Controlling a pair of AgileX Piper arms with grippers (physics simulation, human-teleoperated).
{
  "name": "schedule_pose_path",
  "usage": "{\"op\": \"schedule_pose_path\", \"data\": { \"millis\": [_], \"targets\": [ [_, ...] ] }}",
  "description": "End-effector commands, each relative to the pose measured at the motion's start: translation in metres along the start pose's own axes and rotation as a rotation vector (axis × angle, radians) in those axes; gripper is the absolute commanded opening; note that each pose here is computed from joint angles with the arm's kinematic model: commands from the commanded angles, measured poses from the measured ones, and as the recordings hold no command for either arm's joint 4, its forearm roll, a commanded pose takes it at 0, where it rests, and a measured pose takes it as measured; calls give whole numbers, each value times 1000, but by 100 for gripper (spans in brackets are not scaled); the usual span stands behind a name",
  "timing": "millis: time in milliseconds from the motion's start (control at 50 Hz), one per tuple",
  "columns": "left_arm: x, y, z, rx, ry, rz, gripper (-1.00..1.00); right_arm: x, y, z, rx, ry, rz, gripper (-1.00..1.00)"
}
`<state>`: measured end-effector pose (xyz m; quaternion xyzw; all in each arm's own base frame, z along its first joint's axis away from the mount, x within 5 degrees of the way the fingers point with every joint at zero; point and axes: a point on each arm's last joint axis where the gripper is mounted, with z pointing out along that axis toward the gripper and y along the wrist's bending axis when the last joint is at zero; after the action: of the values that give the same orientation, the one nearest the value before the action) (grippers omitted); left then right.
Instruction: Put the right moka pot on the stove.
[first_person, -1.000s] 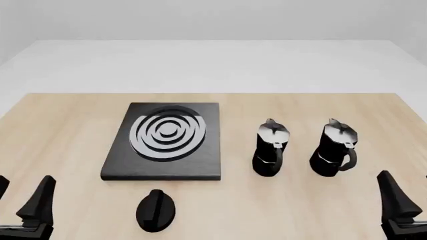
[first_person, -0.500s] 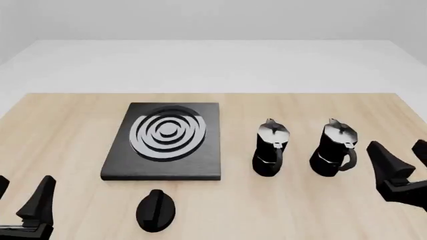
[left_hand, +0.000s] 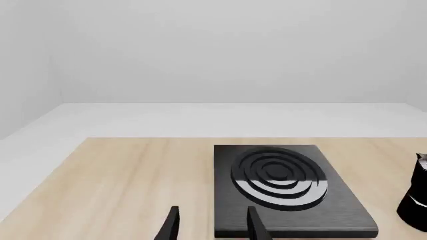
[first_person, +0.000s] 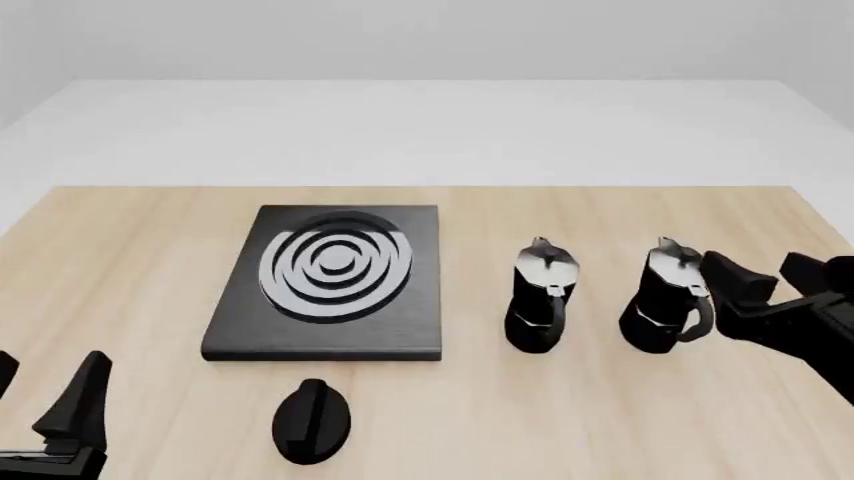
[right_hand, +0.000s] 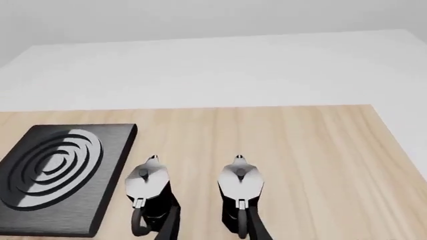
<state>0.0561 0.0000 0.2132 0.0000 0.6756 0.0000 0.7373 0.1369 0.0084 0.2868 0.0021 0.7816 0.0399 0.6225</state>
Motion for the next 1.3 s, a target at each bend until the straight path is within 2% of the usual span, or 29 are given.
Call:
{"op": "schedule_pose_path", "data": {
  "millis": [20, 540, 760, 880, 1300],
  "targets": [
    [0, 0, 0, 0, 0, 0, 100, 4, -2, 17, 16, 46, -5, 100],
    [0, 0, 0, 0, 0, 0, 100, 43, -10, 39, 49, 133, 38, 100],
    [0, 0, 0, 0, 0, 0, 100, 54, -13, 45, 69, 149, 53, 100],
    [0, 0, 0, 0, 0, 0, 100, 58, -15, 48, 73, 152, 40, 100],
    [0, 0, 0, 0, 0, 0, 100, 70, -16, 63, 71, 169, 48, 100]
  ]
}}
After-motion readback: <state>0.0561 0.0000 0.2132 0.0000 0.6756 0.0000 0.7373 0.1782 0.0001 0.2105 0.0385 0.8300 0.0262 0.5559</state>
